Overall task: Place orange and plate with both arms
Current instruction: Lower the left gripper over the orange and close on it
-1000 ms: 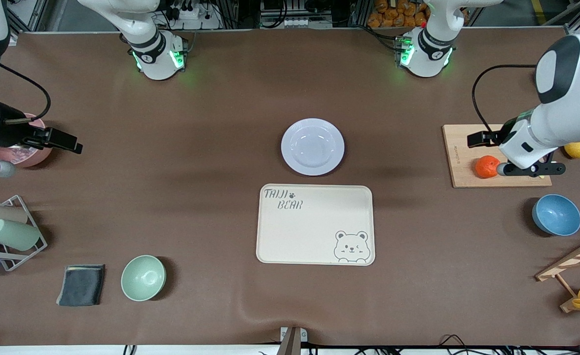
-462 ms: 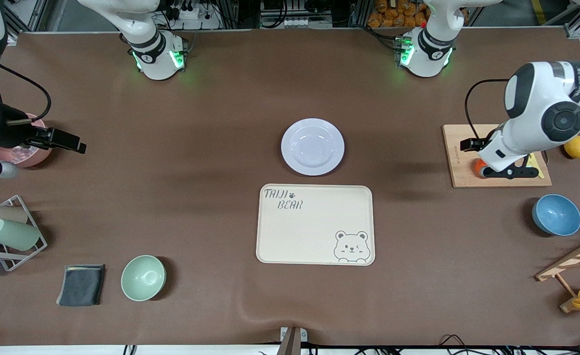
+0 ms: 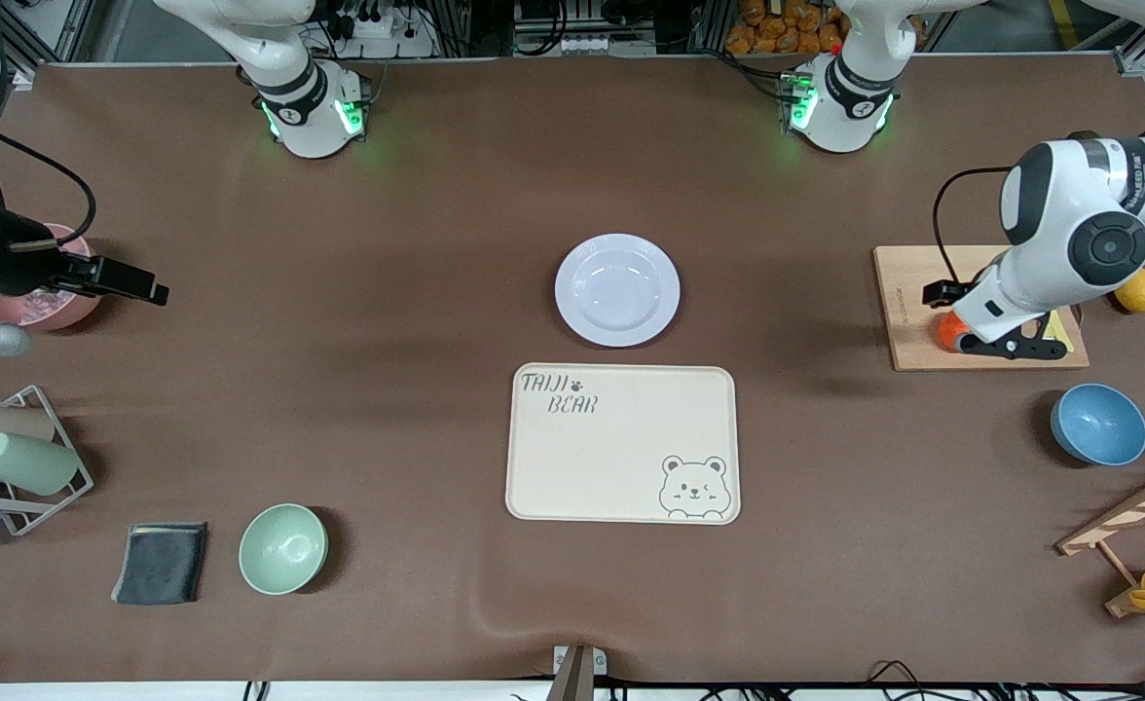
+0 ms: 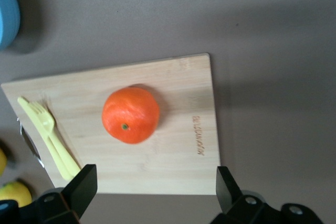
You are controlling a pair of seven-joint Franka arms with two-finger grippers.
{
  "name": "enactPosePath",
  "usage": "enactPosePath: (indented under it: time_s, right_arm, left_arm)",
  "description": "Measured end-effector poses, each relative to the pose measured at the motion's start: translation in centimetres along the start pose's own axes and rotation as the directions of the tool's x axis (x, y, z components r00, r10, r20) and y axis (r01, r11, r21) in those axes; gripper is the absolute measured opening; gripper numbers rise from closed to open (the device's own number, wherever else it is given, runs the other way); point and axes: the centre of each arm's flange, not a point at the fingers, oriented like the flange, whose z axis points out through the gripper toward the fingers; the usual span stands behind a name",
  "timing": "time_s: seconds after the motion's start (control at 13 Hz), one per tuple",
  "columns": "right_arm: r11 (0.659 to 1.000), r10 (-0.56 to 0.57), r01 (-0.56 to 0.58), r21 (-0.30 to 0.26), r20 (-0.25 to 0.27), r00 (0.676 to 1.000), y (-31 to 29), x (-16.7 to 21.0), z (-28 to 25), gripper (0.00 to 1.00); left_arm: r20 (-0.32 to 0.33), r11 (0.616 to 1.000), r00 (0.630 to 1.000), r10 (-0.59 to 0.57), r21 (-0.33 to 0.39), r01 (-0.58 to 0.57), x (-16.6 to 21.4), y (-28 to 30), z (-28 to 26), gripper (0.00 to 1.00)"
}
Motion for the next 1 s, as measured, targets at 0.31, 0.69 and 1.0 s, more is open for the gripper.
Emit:
enactPosePath:
  time_s: [0.31,0.69,1.0]
  right_arm:
    - [1.000,0.000,0.000,0.022,0.009,1.000,-0.1,0.1,0.2,1.00]
    - [0.999,0.011,-0.011,0.032,0.011,1.000,0.6,0.2,0.2,1.00]
    - [0.999,0.011,-0.011,0.033,0.011,1.000,0.6,0.3,0.2,1.00]
  left_arm:
    - [0.007,0.995,0.995,0.096,-0.027,-0.096,0.2,-3.0,3.1,1.00]
    - [-0.001,0.974,0.975,0.220,-0.058,-0.220,0.6,-5.4,7.6,1.00]
    - [-0.009,0.969,0.971,0.240,-0.062,-0.240,1.1,-5.3,8.7,1.00]
